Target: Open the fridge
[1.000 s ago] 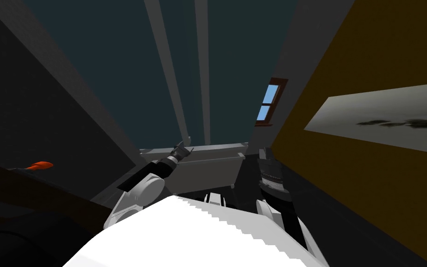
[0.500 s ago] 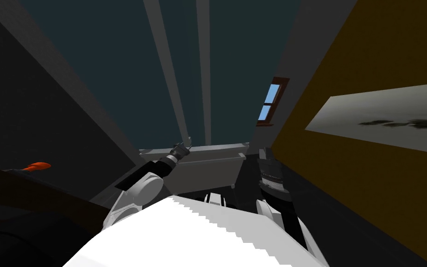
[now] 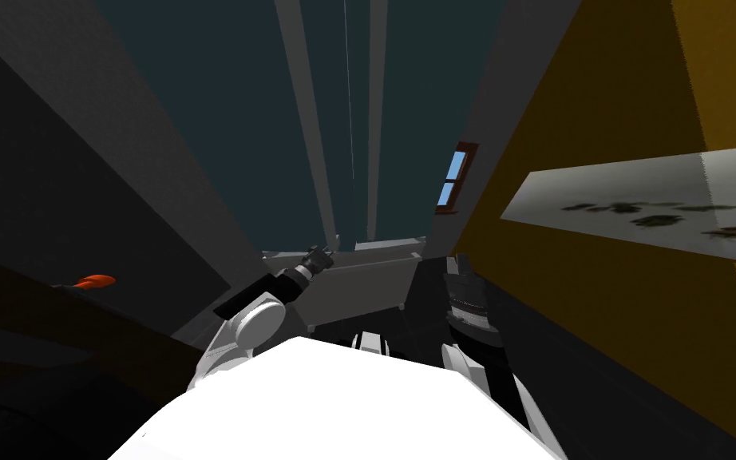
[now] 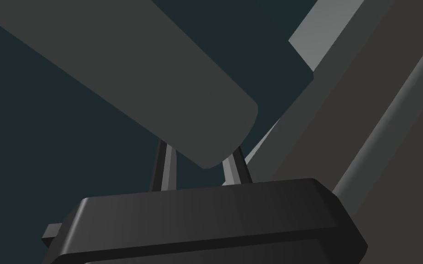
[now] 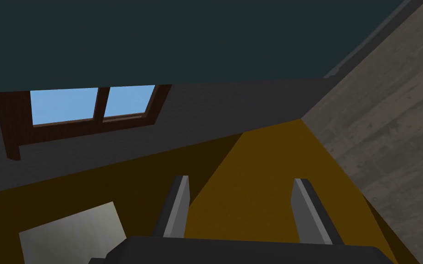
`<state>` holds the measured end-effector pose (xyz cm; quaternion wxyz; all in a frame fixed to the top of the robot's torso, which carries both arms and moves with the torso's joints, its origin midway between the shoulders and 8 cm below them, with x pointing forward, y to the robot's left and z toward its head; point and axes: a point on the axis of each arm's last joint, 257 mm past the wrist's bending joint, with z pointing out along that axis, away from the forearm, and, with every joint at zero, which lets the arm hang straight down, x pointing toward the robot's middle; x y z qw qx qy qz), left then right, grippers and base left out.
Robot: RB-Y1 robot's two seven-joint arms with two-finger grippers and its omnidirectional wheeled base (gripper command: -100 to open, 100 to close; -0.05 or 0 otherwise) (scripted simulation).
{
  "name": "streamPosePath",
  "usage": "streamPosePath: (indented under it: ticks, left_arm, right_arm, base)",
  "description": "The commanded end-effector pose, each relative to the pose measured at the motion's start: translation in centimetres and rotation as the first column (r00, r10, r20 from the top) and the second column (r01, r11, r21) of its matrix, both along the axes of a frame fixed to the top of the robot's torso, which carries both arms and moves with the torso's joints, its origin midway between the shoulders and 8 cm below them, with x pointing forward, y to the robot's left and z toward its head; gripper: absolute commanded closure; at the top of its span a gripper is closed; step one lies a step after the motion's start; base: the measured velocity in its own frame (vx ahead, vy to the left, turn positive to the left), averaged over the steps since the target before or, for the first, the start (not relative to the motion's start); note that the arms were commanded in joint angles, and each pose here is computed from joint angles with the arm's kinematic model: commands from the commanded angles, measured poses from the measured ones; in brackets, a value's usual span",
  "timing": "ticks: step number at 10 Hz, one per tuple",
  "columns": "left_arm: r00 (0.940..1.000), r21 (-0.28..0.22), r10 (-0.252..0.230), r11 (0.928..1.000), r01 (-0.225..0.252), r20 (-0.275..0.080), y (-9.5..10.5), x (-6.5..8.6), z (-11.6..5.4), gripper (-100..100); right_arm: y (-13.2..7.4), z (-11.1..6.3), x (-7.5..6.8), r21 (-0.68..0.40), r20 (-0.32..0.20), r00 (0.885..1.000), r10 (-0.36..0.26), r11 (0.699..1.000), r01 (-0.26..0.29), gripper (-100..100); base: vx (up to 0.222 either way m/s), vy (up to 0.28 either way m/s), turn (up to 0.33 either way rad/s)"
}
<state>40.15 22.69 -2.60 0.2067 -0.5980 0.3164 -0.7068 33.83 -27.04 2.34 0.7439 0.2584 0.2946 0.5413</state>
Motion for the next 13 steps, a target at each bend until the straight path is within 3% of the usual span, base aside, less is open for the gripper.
streamPosePath:
  ticks: [1, 3, 4, 5, 6, 10, 11, 13]
  left_arm:
    - [0.9973, -0.001, -0.073, 0.9973, 0.073, 0.002, -2.3, 0.0, 0.2, 100]
    - [0.9922, 0.001, -0.125, 0.9922, 0.125, 0.0, -3.9, 0.0, 0.2, 100]
    - [0.995, 0.002, -0.1, 0.995, 0.1, -0.006, -3.1, 0.1, -0.2, 100]
    - [0.9868, 0.001, -0.161, 0.9869, 0.161, -0.011, -4.9, 0.0, -0.3, 100]
    - [0.9868, 0.001, -0.161, 0.9869, 0.161, -0.011, -4.9, 0.0, -0.3, 100]
    - [0.9614, -0.001, -0.275, 0.9615, 0.275, -0.007, -8.2, -0.4, -0.1, 100]
    - [0.9614, -0.001, -0.275, 0.9615, 0.275, -0.007, -8.2, -0.4, -0.1, 100]
    - [0.944, -0.002, -0.33, 0.9441, 0.33, -0.006, -9.8, -0.7, 0.0, 100]
  right_arm:
    - [0.0, 0.0, 0.0, 0.0, 0.0, 1.0, 0.0, 1.0, 0.0, 0]
    - [0.0, 0.0, 0.0, 0.0, 0.0, 1.0, 0.0, 1.0, 0.0, 0]
    - [0.0, 0.0, 0.0, 0.0, 0.0, 1.0, 0.0, 1.0, 0.0, 0]
    - [0.0, 0.0, 0.0, 0.0, 0.0, 1.0, 0.0, 1.0, 0.0, 0]
    - [0.0, 0.0, 0.0, 0.0, 0.0, 1.0, 0.0, 1.0, 0.0, 0]
    - [0.0, 0.0, 0.0, 0.0, 0.0, 1.0, 0.0, 1.0, 0.0, 0]
    - [0.0, 0.0, 0.0, 0.0, 0.0, 1.0, 0.0, 1.0, 0.0, 0]
    - [0.0, 0.0, 0.0, 0.0, 0.0, 1.0, 0.0, 1.0, 0.0, 0]
  base:
    - [-0.23, 0.175, -0.134]
    - [-0.226, 0.16, -0.119]
    - [-0.115, 0.072, -0.025]
    - [-0.125, 0.125, -0.11]
    - [-0.147, 0.212, -0.131]
    - [-0.146, 0.199, -0.122]
    - [-0.114, 0.135, -0.066]
    - [-0.128, 0.141, -0.09]
